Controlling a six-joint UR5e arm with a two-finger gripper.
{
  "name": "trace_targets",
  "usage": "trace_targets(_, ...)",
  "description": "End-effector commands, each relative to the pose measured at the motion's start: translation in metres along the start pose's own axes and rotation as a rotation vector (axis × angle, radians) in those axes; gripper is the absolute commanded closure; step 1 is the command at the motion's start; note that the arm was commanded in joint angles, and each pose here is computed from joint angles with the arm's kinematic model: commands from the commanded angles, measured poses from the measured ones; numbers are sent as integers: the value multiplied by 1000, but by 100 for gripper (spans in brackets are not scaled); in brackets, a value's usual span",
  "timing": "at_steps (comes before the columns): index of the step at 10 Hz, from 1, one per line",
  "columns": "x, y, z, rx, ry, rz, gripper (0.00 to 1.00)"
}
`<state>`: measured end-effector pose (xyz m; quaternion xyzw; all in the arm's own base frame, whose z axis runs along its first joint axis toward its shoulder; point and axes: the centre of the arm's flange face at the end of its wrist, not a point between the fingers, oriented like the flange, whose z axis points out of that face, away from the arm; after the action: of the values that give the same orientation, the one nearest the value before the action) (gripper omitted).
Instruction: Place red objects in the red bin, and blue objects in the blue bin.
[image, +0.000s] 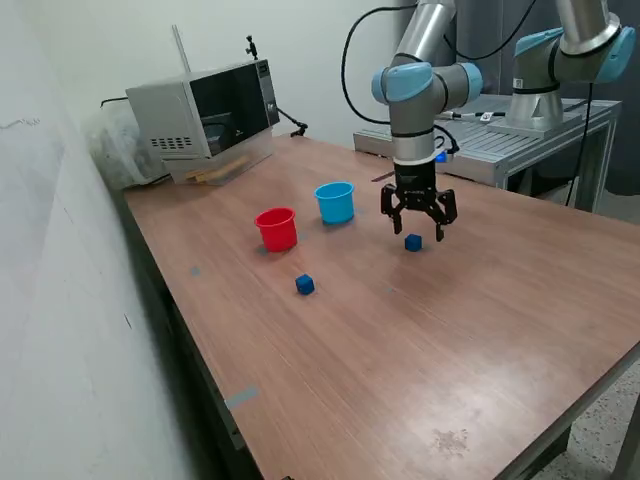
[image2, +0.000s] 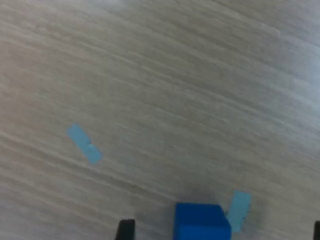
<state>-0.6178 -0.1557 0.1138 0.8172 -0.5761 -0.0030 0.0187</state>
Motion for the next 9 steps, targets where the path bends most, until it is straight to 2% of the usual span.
trace_targets(1, -4, 1, 7, 2, -3, 40, 0)
trace_targets(4, -9, 12, -2, -21, -17, 70, 0)
trace_targets(5, -9, 11, -1, -20, -17, 72, 100)
trace_targets(9, -11, 10, 0, -19, -15, 92, 100)
